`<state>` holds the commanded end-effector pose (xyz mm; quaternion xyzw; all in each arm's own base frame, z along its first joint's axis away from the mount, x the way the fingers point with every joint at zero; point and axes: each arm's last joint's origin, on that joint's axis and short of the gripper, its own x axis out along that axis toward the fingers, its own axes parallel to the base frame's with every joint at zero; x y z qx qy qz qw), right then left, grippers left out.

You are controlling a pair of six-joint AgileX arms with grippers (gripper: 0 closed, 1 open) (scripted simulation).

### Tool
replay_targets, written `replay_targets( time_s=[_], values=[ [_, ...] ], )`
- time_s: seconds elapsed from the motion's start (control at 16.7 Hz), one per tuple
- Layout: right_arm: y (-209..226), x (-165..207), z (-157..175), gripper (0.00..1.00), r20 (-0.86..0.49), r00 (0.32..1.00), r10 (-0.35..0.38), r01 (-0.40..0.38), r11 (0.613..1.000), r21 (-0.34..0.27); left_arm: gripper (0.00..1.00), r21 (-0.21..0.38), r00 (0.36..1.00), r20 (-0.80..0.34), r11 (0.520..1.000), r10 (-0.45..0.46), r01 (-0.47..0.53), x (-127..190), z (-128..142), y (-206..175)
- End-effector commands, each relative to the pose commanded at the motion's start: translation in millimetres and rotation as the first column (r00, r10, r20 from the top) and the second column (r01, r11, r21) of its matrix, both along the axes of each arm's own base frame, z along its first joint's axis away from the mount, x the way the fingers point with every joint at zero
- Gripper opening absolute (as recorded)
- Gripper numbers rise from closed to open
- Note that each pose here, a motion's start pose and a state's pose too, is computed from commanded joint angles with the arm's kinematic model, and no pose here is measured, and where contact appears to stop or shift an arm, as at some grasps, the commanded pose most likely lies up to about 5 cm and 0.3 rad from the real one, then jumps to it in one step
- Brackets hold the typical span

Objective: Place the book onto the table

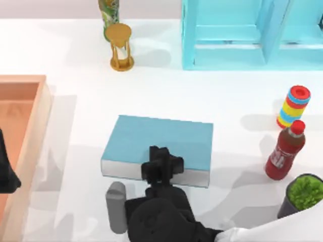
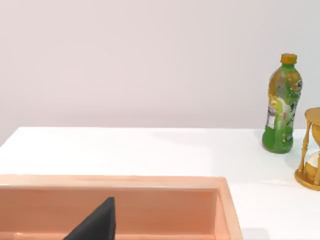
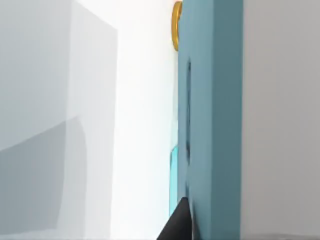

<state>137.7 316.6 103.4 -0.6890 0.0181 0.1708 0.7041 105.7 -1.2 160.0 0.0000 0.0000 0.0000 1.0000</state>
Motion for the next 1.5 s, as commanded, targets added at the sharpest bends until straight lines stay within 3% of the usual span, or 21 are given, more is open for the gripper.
replay_targets(
  time_s=[0.66,1.26,1.5],
  values=[
    [0,0,0,0.98,0.000,1.000,0.000,0.000,1.000,0.000,1.00,0.000,1.000,0.000,1.000,0.000,0.000,0,0,0],
    [0,-1,-1,1.00,-0.002,1.000,0.001,-0.001,1.000,-0.002,1.00,0.000,1.000,0.000,1.000,0.000,0.000,0,0,0],
    [11,-34,-4,1.00,-0.033,0.999,0.038,-0.038,0.999,0.012,1.00,0.000,1.000,0.000,1.000,0.000,0.000,0,0,0]
  ],
)
